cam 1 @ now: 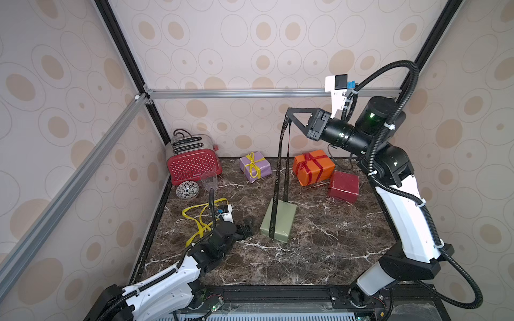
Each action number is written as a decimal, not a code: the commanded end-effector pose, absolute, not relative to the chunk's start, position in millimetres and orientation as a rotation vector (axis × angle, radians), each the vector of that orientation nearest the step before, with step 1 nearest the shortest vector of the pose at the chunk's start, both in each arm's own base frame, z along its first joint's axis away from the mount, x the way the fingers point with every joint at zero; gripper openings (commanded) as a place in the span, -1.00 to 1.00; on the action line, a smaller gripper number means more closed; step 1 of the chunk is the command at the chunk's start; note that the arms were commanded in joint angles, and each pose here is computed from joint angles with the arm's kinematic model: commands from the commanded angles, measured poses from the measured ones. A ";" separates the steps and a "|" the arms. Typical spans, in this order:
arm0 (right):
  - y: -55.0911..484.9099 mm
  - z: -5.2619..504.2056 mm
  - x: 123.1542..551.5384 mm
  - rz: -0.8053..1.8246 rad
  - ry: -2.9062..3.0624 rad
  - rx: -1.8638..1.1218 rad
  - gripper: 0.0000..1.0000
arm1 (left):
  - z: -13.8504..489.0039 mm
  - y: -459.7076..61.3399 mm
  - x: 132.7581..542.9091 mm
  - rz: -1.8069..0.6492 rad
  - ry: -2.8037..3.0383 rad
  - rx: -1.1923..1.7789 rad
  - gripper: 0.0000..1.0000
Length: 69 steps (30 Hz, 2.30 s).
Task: Untie the ribbon bows on the gift boxes
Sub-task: Pull the ribbon from the gift box, then place the ribbon at the center of the board.
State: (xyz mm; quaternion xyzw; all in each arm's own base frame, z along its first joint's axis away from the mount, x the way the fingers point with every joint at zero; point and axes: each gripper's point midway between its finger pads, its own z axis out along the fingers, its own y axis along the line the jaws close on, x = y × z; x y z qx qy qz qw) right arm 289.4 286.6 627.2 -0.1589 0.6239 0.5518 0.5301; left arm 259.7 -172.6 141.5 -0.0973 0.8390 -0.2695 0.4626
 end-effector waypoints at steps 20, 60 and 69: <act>218.6 689.6 287.0 1.314 1.327 -0.255 -1.00 | 203.1 -252.3 257.0 -1.010 1.901 0.151 0.99; 194.4 608.3 232.5 1.302 1.576 -0.240 -1.00 | 384.5 -410.9 288.1 -1.444 1.396 0.870 0.93; 186.9 599.9 230.4 1.265 1.593 -0.222 -1.00 | 370.7 -368.8 306.9 -1.334 1.455 0.723 0.99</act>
